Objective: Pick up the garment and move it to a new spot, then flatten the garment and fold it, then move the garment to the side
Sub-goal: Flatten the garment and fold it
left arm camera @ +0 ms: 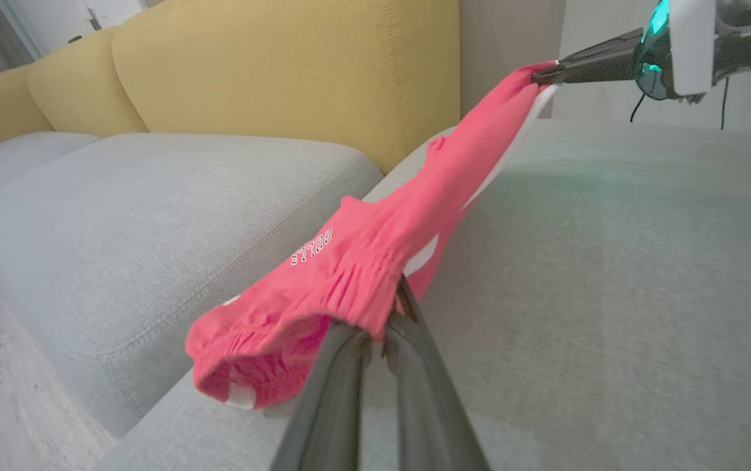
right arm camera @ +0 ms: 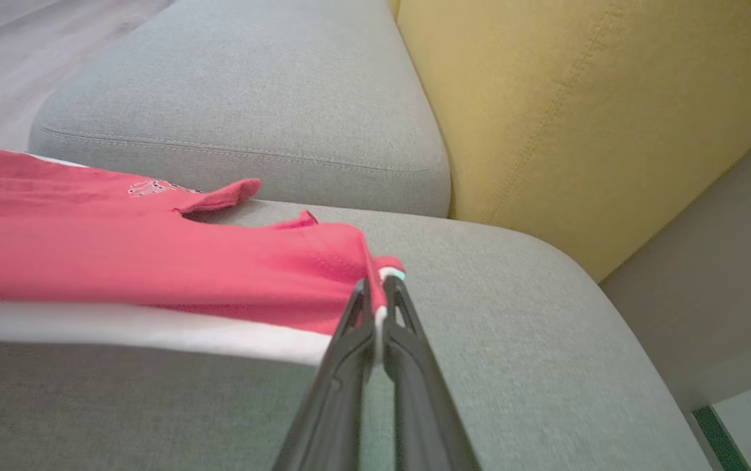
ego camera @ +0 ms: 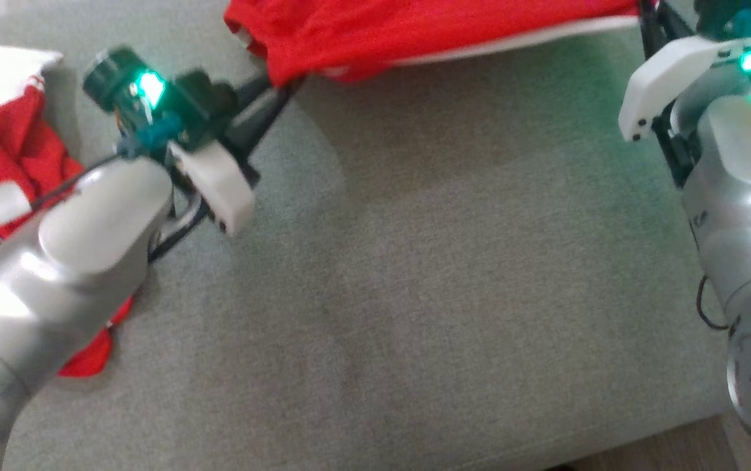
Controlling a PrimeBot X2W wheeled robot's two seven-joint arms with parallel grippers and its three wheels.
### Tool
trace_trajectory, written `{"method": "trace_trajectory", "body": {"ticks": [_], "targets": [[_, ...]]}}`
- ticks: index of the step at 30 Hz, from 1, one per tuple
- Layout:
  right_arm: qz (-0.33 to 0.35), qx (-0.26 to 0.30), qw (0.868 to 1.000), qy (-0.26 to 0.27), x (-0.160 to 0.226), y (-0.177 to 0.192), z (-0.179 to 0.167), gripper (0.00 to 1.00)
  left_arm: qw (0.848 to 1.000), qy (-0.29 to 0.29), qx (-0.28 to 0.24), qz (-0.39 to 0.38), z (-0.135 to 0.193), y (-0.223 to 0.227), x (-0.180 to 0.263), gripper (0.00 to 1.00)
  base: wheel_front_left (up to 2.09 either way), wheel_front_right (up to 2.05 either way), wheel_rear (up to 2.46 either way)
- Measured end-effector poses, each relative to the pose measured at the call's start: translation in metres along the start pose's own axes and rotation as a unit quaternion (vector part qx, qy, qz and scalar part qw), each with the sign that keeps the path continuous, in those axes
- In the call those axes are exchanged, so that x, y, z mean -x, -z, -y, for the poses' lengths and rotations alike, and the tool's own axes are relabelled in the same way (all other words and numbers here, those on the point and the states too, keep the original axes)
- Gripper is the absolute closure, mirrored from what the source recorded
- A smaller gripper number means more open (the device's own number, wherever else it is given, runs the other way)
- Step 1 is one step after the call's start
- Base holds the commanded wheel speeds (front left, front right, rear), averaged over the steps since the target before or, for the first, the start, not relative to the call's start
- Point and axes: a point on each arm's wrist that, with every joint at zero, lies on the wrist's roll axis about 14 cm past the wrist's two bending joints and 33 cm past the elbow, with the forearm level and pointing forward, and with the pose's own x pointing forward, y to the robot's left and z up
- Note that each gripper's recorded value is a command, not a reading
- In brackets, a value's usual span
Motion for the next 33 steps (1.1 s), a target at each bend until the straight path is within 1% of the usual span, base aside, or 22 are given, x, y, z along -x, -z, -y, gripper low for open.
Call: {"method": "trace_trajectory", "body": {"ticks": [4, 7, 8, 13, 17, 18, 24, 28, 33], "targets": [[-0.019, -0.006, 1.0, 0.002, 0.019, 0.009, 0.004, 1.0, 1.0, 0.017, 0.021, -0.008, 0.023, 0.002, 0.016, 1.0, 0.0, 0.0, 0.0], [-0.049, -0.041, 0.998, 0.012, 0.05, 0.037, 0.009, 1.0, 0.998, 0.044, 0.037, -0.018, 0.059, 0.001, 0.033, 1.0, 0.0, 0.0, 0.0], [-0.055, -0.049, 0.997, 0.014, 0.056, 0.042, 0.009, 1.0, 0.998, 0.049, 0.039, -0.019, 0.065, 0.0, 0.036, 1.0, 0.0, 0.0, 0.0], [-0.065, -0.089, 0.994, 0.028, 0.081, 0.059, 0.015, 1.0, 0.996, 0.07, 0.049, -0.013, 0.098, -0.007, 0.048, 1.0, 0.0, 0.0, 0.0], [-0.069, -0.11, 0.991, 0.043, 0.1, 0.072, 0.025, 1.0, 0.995, 0.079, 0.057, -0.014, 0.124, -0.008, 0.059, 1.0, 0.0, 0.0, 0.0], [-0.069, -0.11, 0.991, 0.043, 0.1, 0.072, 0.025, 1.0, 0.995, 0.079, 0.057, -0.014, 0.124, -0.008, 0.059, 1.0, 0.0, 0.0, 0.0], [-0.078, -0.137, 0.986, 0.055, 0.125, 0.093, 0.029, 1.0, 0.993, 0.089, 0.076, -0.015, 0.163, -0.01, 0.074, 1.0, 0.0, 0.0, 0.0], [-0.071, -0.141, 0.985, 0.064, 0.132, 0.095, 0.037, 1.0, 0.992, 0.097, 0.084, -0.013, 0.179, -0.013, 0.077, 1.0, 0.0, 0.0, 0.0], [-0.046, -0.141, 0.987, 0.06, 0.122, 0.079, 0.037, 1.0, 0.992, 0.089, 0.091, -0.016, 0.178, -0.012, 0.077, 1.0, 0.0, 0.0, 0.0]]}}
